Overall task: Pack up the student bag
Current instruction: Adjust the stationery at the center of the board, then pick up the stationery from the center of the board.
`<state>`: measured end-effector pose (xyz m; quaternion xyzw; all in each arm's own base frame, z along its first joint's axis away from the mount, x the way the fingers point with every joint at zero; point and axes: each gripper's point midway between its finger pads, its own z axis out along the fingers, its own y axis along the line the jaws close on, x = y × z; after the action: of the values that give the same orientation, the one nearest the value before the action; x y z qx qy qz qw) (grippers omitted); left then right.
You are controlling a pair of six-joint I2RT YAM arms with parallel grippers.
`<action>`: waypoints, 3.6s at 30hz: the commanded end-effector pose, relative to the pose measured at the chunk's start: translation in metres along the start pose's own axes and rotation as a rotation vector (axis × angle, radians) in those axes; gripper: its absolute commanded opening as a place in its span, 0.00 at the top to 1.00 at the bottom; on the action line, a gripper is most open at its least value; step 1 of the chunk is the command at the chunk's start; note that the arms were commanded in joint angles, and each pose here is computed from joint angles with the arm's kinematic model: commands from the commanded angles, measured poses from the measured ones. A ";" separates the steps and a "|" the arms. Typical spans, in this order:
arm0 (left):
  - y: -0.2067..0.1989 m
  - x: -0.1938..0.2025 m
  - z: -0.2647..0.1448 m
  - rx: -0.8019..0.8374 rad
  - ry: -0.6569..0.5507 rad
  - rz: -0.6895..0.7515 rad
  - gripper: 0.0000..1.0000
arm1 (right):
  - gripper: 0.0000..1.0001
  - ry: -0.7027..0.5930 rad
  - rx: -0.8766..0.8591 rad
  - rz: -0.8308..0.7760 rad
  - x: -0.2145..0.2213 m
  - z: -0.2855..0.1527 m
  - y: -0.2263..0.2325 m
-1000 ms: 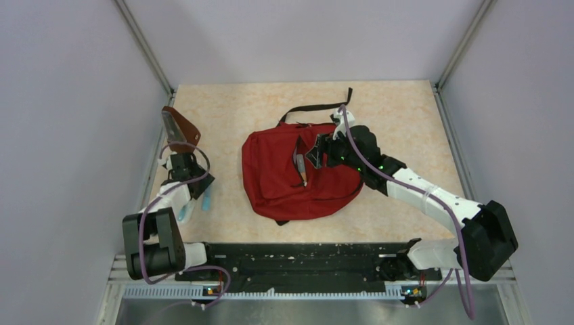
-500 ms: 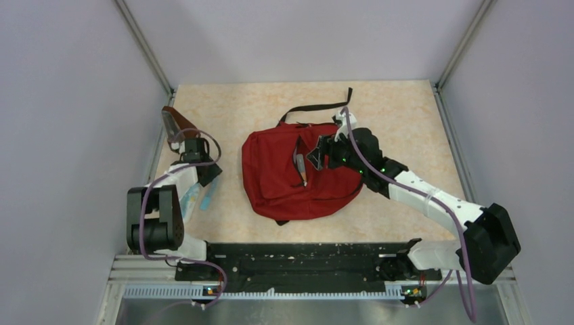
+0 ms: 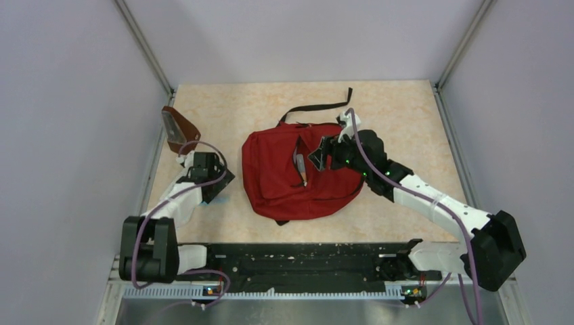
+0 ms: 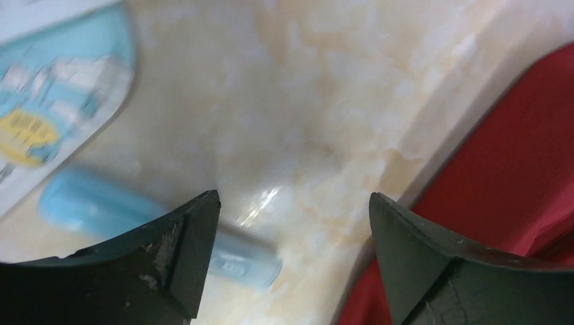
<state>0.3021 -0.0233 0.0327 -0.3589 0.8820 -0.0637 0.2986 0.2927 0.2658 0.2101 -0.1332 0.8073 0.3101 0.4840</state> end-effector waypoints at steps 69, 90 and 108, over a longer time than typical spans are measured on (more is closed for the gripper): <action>-0.017 -0.020 -0.088 0.198 -0.140 -0.056 0.88 | 0.26 -0.079 -0.211 -0.016 -0.018 -0.026 0.041; -0.199 0.017 -0.218 0.928 -0.010 -0.068 0.87 | 0.30 0.059 -0.448 -0.036 0.014 0.023 0.144; -0.186 0.001 -0.212 0.829 -0.165 0.021 0.17 | 1.00 0.071 -0.106 0.005 0.009 0.035 0.078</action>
<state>0.2810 -0.2028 0.2369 -0.2094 0.7739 -0.4224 0.4228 0.2477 0.3766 0.1918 -0.2084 0.7997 0.3951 0.4011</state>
